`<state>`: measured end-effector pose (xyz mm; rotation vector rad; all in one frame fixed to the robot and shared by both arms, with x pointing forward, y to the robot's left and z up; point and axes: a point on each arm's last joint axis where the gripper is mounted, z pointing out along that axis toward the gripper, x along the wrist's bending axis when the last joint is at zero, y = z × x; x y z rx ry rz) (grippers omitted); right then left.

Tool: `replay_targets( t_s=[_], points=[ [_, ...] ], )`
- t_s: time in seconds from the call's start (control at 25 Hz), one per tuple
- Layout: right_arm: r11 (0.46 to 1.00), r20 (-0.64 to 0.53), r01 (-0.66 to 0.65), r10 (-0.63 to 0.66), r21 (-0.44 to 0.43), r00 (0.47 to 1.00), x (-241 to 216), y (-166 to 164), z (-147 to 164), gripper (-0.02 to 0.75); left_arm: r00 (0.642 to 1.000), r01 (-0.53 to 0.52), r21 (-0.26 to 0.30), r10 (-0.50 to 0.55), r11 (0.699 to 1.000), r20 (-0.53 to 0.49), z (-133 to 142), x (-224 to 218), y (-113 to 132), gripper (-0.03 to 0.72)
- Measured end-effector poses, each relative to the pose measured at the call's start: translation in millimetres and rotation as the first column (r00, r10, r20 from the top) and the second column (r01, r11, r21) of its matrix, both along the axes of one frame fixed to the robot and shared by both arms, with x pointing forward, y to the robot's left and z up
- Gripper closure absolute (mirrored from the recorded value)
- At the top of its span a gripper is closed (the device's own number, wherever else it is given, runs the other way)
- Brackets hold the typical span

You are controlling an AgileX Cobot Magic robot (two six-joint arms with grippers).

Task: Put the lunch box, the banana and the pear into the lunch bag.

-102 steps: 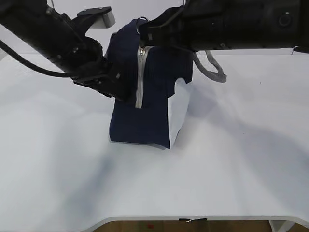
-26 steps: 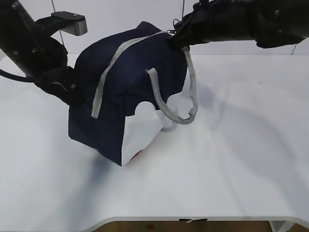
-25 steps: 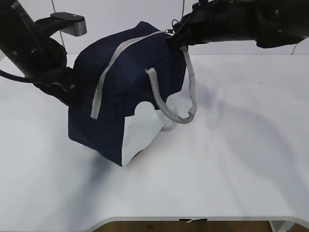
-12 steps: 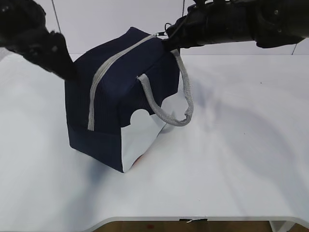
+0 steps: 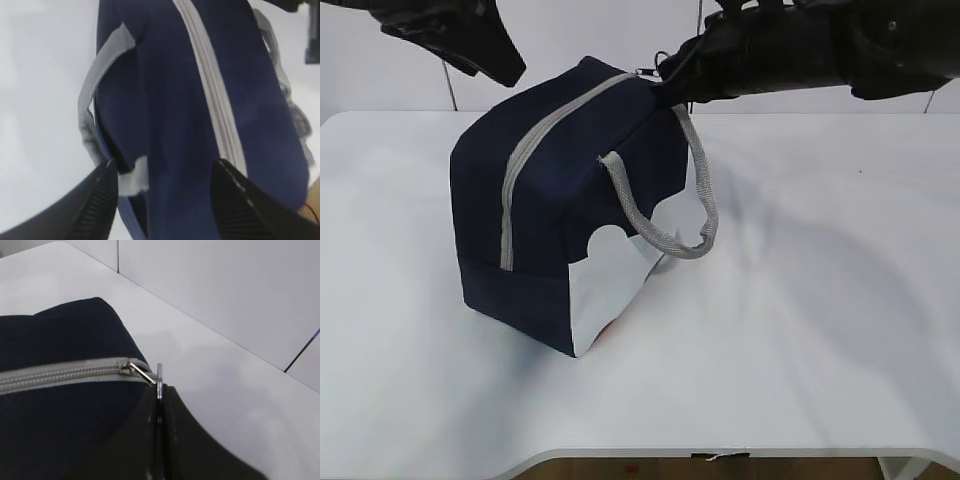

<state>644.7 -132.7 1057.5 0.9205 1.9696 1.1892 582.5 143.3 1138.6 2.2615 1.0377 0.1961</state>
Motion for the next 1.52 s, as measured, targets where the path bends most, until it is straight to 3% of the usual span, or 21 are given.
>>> replay_targets(
  t_s=[0.24,0.52,0.6,0.72,0.84,1.12,1.36,1.52],
  points=[
    [1.000,-0.001,-0.003,0.003,0.000,1.000,0,0,0,0.731,1.000,-0.019,-0.043,0.019,0.999,-0.023,-20,21,-11,0.253],
    [1.000,-0.002,-0.002,0.002,0.002,1.000,0,0,0,0.731,0.997,-0.024,-0.050,0.020,0.998,-0.077,-47,37,-18,0.268],
    [1.000,-0.002,-0.002,0.002,0.002,1.000,0,0,0,0.731,0.996,-0.023,-0.049,0.019,0.999,-0.084,-50,38,-19,0.347],
    [1.000,-0.002,-0.002,0.002,0.002,1.000,0,0,0,0.731,0.997,-0.017,-0.052,0.013,0.998,-0.081,-49,38,-19,0.583],
    [1.000,-0.005,-0.002,0.002,0.006,1.000,0,0,0,0.731,0.997,0.014,-0.037,-0.017,0.999,-0.076,-50,37,-19,0.673],
    [0.997,-0.052,0.015,-0.011,0.076,0.999,-1,2,-1,0.731,0.991,0.126,0.095,-0.121,0.987,-0.062,-52,33,-12,0.684],
    [0.976,-0.130,0.102,-0.079,0.190,0.988,1,1,-4,0.731,0.987,0.154,0.139,-0.145,0.978,-0.076,-50,29,-8,0.685],
    [0.967,-0.154,0.145,-0.114,0.208,0.982,5,-2,-9,0.731,0.984,0.171,0.148,-0.161,0.974,-0.075,-50,28,-7,0.685]
  ],
)
